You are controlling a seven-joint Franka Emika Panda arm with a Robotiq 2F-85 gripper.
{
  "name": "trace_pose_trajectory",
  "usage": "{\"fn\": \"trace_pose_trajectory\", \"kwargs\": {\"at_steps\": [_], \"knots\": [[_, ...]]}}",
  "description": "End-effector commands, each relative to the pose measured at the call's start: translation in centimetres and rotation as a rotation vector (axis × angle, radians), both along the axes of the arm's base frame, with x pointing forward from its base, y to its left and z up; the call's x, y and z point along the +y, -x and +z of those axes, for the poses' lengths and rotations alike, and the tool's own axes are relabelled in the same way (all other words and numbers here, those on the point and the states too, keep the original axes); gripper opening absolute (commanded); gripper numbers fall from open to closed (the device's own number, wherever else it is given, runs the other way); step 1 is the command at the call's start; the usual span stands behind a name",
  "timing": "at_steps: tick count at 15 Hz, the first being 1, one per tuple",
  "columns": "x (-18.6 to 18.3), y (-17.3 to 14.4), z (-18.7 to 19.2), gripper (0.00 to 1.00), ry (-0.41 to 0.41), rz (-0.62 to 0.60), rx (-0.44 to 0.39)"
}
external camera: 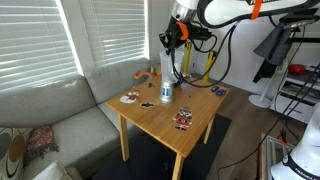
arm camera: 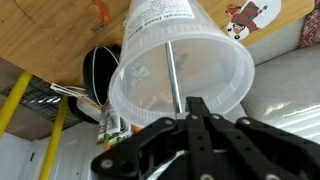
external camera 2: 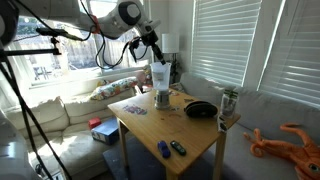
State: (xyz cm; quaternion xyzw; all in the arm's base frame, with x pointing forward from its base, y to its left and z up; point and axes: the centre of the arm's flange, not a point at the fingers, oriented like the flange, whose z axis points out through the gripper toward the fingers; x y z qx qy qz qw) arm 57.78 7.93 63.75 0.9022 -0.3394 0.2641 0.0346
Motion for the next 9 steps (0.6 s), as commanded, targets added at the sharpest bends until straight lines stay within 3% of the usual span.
{"fn": "trace_pose_trajectory", "kwargs": {"at_steps": [1, 9], "knots": [[-0.8, 2.1, 3.3, 0.33, -0.044, -0.011, -0.025], [-5.5, 7.9, 15.2, 0.88, -0.231, 0.115, -0.044]]}}
